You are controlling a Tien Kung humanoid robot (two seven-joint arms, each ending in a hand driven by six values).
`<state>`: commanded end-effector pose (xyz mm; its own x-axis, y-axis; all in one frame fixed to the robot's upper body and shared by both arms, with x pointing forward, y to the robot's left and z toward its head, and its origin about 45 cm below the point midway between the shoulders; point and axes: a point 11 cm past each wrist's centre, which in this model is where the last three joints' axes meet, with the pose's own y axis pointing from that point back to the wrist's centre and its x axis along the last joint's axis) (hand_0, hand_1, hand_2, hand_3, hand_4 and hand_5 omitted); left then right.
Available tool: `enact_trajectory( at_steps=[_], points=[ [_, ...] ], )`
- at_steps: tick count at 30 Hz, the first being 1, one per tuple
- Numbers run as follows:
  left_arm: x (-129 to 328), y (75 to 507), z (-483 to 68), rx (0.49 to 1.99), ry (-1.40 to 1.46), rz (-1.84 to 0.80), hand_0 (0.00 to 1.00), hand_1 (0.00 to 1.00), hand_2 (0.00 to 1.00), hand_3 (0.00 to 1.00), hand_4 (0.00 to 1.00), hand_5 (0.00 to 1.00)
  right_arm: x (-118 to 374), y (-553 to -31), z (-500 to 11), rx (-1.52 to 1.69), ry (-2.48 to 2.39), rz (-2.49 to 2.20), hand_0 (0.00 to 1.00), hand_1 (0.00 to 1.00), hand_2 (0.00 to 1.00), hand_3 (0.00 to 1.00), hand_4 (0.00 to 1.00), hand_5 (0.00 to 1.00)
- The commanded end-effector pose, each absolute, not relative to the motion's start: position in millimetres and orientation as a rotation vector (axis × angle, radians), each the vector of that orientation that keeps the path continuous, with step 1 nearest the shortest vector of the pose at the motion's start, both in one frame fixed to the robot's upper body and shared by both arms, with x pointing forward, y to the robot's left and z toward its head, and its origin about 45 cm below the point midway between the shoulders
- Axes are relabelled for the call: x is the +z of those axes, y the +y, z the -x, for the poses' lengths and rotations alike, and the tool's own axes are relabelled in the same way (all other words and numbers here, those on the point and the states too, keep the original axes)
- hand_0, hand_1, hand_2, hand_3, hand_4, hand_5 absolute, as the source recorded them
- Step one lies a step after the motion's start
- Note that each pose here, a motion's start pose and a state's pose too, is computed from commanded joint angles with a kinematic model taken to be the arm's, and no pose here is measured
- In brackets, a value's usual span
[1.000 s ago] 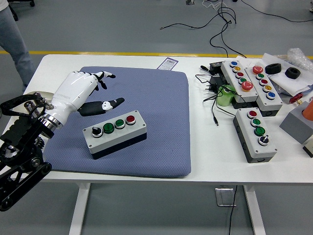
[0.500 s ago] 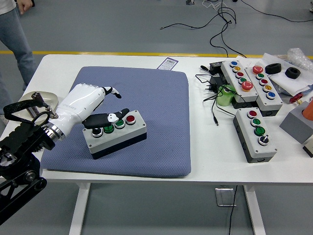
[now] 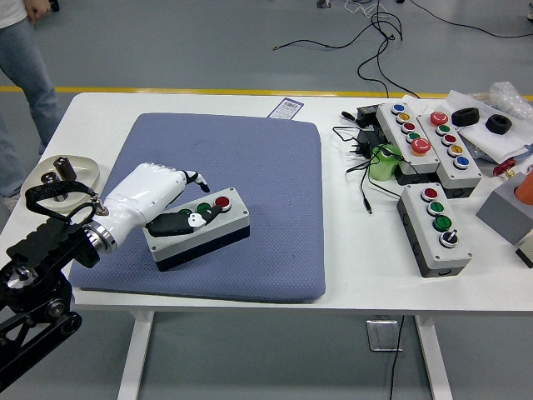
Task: Pick up the button,place it on the desk,press the button,press the button
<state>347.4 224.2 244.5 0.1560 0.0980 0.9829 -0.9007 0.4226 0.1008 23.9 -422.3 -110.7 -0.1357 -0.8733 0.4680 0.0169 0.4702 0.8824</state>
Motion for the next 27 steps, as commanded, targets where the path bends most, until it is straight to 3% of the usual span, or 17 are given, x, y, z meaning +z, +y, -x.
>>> enact_trajectory(
  at_steps=[27],
  points=[
    [227.6,227.3,-350.1,0.834,-1.159,-0.905,0.002,0.002,0.002,0.596,0.694,0.998,-110.7,-422.1,-24.8,-0.920,-1.511,-0.785,0.540,0.667,0.710,0.632,0.308,0.157]
  ],
)
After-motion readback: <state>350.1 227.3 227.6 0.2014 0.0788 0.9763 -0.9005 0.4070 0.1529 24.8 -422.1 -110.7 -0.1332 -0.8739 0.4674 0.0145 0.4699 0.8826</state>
